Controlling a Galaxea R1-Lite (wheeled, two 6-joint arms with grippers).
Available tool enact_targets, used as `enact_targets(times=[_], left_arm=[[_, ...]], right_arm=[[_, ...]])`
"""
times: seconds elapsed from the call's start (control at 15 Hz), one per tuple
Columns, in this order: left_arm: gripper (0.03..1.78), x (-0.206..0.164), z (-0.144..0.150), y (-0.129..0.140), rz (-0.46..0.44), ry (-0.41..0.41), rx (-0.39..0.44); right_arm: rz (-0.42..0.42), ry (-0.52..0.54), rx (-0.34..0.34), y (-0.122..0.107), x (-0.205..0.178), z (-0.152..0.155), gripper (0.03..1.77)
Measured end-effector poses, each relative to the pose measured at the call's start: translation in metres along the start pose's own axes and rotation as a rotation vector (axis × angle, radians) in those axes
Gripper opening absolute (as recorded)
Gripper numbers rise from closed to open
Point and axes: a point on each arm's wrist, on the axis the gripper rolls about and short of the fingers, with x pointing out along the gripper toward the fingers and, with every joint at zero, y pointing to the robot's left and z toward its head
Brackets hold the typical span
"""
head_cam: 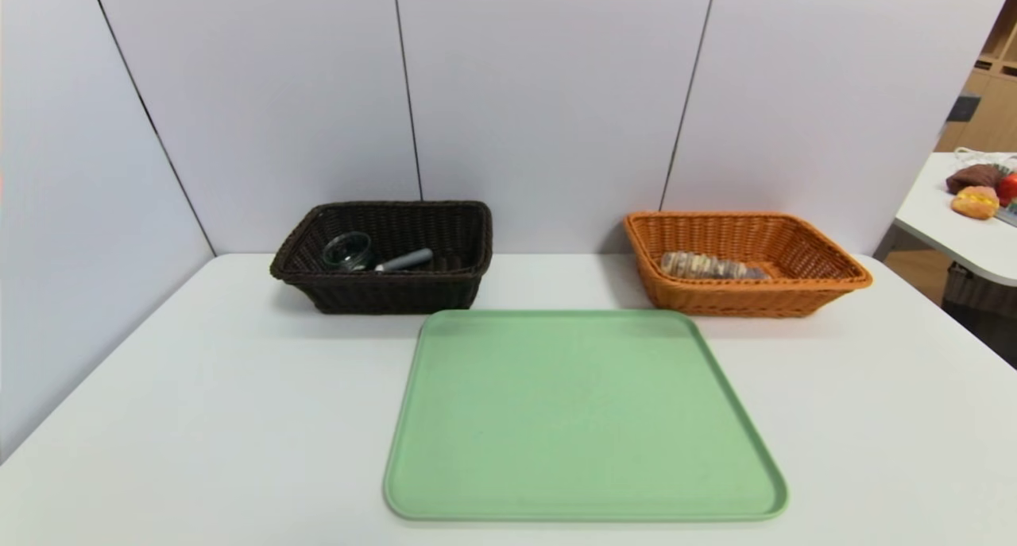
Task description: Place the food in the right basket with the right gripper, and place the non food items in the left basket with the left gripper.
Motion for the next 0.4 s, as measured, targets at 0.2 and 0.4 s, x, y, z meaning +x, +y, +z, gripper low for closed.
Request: enact_targets(times=[0.2,0.4], left_arm=[[1.69,0.0000,0.0000,0.0000,0.000,0.000,0.000],[1.69,0.0000,0.0000,0.0000,0.000,0.000,0.000]], right_arm=[[0.000,0.000,-0.001,0.0000,0.0000,0.0000,1.70],[-0.002,0.000,0.016,0.0000,0.0000,0.0000,1.70]])
